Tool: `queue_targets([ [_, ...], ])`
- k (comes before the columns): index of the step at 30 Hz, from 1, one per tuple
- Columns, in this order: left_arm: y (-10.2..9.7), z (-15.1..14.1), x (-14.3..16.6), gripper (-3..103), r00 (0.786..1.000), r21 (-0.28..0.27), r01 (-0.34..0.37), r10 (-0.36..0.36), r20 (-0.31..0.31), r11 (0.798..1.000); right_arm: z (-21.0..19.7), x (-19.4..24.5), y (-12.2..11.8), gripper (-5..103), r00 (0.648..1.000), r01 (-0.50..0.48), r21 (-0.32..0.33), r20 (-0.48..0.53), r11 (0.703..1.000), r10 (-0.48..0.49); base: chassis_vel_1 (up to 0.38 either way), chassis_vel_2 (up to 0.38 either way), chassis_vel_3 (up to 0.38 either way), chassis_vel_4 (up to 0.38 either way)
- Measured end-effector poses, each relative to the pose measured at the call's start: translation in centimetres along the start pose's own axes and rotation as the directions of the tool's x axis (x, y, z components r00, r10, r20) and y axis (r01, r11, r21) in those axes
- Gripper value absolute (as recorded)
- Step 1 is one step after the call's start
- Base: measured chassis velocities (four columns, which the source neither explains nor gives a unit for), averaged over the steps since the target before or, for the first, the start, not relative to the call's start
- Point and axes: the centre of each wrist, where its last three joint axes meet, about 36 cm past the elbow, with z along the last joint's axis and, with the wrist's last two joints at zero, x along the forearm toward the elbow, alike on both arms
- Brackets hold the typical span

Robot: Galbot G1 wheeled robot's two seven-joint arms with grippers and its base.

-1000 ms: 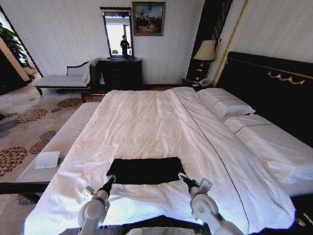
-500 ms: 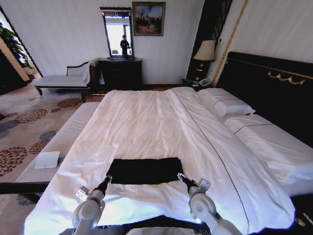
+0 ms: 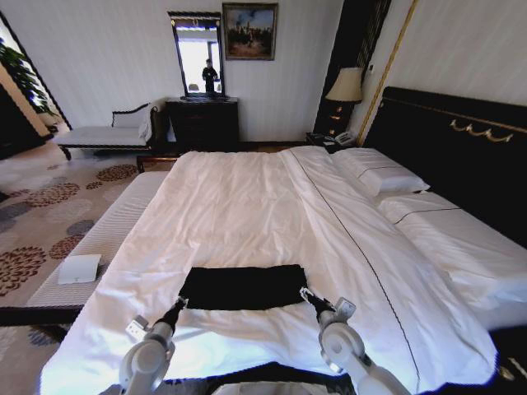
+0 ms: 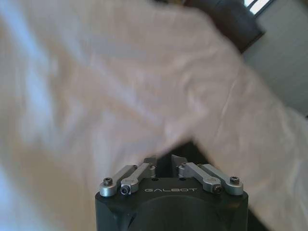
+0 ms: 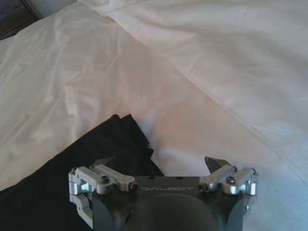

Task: Fold the clothes on the bed.

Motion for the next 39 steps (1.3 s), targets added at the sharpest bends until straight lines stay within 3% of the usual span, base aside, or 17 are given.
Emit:
queue_targets([
  [2, -1.5, -3.2, 1.8, 32, 0.992, -0.027, -0.052, 0.055, 0.117, 0.998, -0.1, 0.0, -0.1, 100, 1.000, 0.002, 0.000, -0.005, 1.000, -0.002, 0.000, 0.000, 0.000, 0.000],
  [3, -1.5, -3.2, 1.8, 32, 0.992, -0.027, -0.052, 0.055, 0.117, 0.998, -0.1, 0.0, -0.1, 100, 1.000, 0.002, 0.000, -0.005, 1.000, -0.002, 0.000, 0.000, 0.000, 0.000],
  [6, -5.1, -7.7, 5.0, 43, 0.947, -0.050, -0.183, 0.190, 0.258, 0.982, -0.6, -0.3, -0.1, 100, 1.000, 0.010, 0.000, -0.006, 1.000, -0.010, 0.000, 0.000, 0.000, 0.000],
  [7, -6.1, -8.5, 5.8, 48, 0.932, -0.060, -0.218, 0.226, 0.283, 0.974, -0.8, -0.3, -0.1, 100, 1.000, 0.015, -0.002, -0.008, 1.000, -0.015, 0.000, 0.000, 0.000, 0.000],
  [8, -6.1, -8.5, 5.8, 48, 0.932, -0.060, -0.218, 0.226, 0.283, 0.974, -0.8, -0.3, -0.1, 100, 1.000, 0.015, -0.002, -0.008, 1.000, -0.015, 0.000, 0.000, 0.000, 0.000],
  [9, -7.6, -9.5, 7.2, 54, 0.905, -0.081, -0.275, 0.287, 0.315, 0.958, -1.0, -0.5, -0.3, 100, 1.000, 0.025, -0.006, -0.013, 1.000, -0.025, 0.000, 0.000, 0.000, 0.000],
  [12, -9.8, -9.6, 9.2, 65, 0.868, -0.104, -0.362, 0.376, 0.325, 0.926, -1.1, -1.0, -0.8, 100, 0.998, 0.058, -0.005, -0.032, 0.998, -0.058, 0.000, 0.000, 0.000, 0.000],
  [14, -9.9, -9.1, 9.2, 70, 0.872, -0.107, -0.363, 0.378, 0.310, 0.926, -0.9, -1.1, -0.9, 100, 0.997, 0.068, -0.003, -0.039, 0.998, -0.068, 0.000, 0.000, 0.000, 0.000],
  [17, -9.0, -6.1, 6.1, 86, 0.917, -0.155, -0.278, 0.310, 0.250, 0.948, -0.8, -1.3, -0.9, 100, 0.995, 0.088, 0.002, -0.046, 0.996, -0.087, 0.000, 0.000, 0.000, 0.000],
  [18, -8.4, -4.6, 4.6, 86, 0.936, -0.178, -0.243, 0.279, 0.216, 0.954, -0.8, -1.4, -0.8, 100, 0.995, 0.092, 0.002, -0.043, 0.996, -0.092, 0.000, 0.000, 0.000, 0.000],
  [19, -8.4, -4.6, 4.6, 86, 0.936, -0.178, -0.243, 0.279, 0.216, 0.954, -0.8, -1.4, -0.8, 100, 0.995, 0.092, 0.002, -0.043, 0.996, -0.092, 0.000, 0.000, 0.000, 0.000],
  [21, -6.9, -0.8, 1.5, 97, 0.967, -0.217, -0.187, 0.219, 0.132, 0.958, -0.9, -1.5, -0.6, 100, 0.995, 0.097, 0.004, -0.039, 0.995, -0.096, 0.000, 0.000, 0.000, 0.000],
  [23, -5.5, 2.1, -0.5, 98, 0.983, -0.251, -0.145, 0.169, 0.076, 0.957, -1.0, -1.5, -0.6, 100, 0.995, 0.097, 0.010, -0.033, 0.995, -0.097, 0.000, 0.000, 0.000, 0.000],
  [24, -5.5, 2.1, -0.5, 98, 0.983, -0.251, -0.145, 0.169, 0.076, 0.957, -1.0, -1.5, -0.6, 100, 0.995, 0.097, 0.010, -0.033, 0.995, -0.097, 0.000, 0.000, 0.000, 0.000],
  [25, -4.2, 4.5, -2.0, 100, 0.991, -0.283, -0.111, 0.129, 0.043, 0.953, -0.9, -1.5, -0.6, 100, 0.995, 0.096, 0.016, -0.029, 0.995, -0.095, 0.000, 0.000, 0.000, 0.000],
  [29, -1.7, 8.2, -3.7, 100, 0.997, -0.333, -0.070, 0.074, 0.000, 0.940, -0.5, -1.4, -0.9, 100, 0.996, 0.087, 0.026, -0.028, 0.996, -0.087, 0.000, 0.000, 0.000, 0.000],
  [39, 1.1, 8.9, -2.7, 100, 1.000, -0.385, -0.005, 0.003, -0.005, 0.923, -0.1, -1.8, -1.0, 100, 0.997, 0.069, 0.021, -0.024, 0.997, -0.069, 0.000, 0.000, 0.000, 0.000],
])
